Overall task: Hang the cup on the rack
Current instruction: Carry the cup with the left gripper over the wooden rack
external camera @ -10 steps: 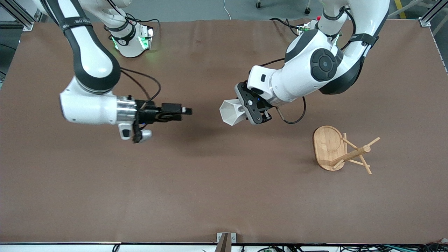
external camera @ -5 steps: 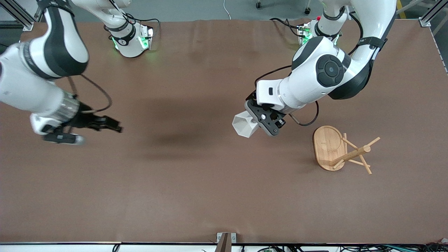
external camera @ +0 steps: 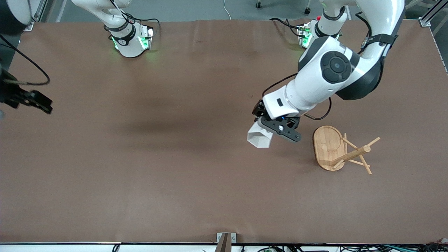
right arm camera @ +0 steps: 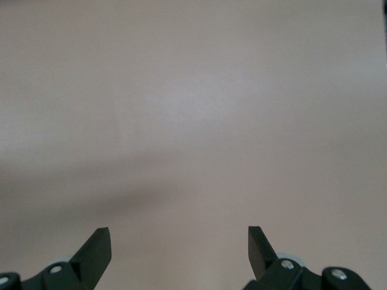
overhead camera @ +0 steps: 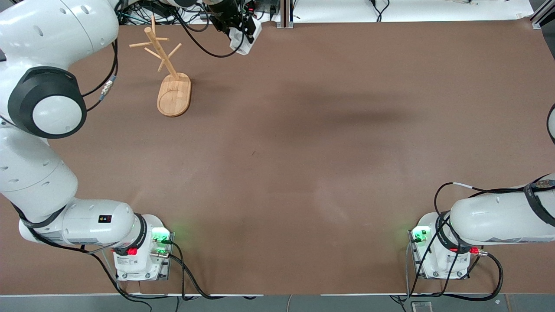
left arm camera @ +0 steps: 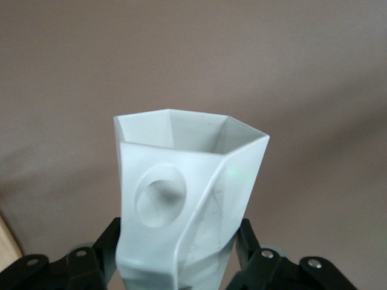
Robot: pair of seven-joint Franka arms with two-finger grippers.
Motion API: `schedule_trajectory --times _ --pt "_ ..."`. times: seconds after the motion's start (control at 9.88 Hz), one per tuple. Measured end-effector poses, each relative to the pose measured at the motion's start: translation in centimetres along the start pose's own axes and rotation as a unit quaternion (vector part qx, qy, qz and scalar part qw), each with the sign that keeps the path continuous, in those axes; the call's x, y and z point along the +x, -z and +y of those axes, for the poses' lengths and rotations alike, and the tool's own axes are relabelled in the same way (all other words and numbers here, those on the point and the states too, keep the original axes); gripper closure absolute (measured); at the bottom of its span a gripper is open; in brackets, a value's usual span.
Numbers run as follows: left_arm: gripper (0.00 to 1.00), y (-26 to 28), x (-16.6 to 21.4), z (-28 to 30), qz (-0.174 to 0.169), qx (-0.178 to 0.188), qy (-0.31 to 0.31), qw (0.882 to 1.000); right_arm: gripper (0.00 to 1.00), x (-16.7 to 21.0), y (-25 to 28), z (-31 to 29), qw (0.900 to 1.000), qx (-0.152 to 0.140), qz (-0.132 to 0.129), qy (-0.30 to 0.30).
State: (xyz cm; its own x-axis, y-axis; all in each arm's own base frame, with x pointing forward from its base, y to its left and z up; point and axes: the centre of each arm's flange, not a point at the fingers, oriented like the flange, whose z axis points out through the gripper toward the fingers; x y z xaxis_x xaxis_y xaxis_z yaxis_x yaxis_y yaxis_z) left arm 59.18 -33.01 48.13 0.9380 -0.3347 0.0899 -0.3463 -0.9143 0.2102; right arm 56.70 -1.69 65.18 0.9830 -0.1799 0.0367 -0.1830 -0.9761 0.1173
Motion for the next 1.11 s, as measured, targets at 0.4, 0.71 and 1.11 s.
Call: schedule_trajectory --times 0.4,0.71,1.11 --pt "0.22 1.6 0.1 -4.4 0.005 0.07 0.05 0.996 0.0 -2.8 2.9 6.9 0.997 0.044 0.003 -0.061" --pt "0.23 0.2 -1.1 -8.2 -0.014 0.079 0.05 0.996 0.0 -3.2 3.9 5.4 0.998 0.048 0.004 -0.045" --pt "0.23 -2.5 -4.1 -11.5 -0.03 0.03 0.005 0.999 0.0 -3.2 3.9 4.9 0.998 0.049 0.001 -0.031"
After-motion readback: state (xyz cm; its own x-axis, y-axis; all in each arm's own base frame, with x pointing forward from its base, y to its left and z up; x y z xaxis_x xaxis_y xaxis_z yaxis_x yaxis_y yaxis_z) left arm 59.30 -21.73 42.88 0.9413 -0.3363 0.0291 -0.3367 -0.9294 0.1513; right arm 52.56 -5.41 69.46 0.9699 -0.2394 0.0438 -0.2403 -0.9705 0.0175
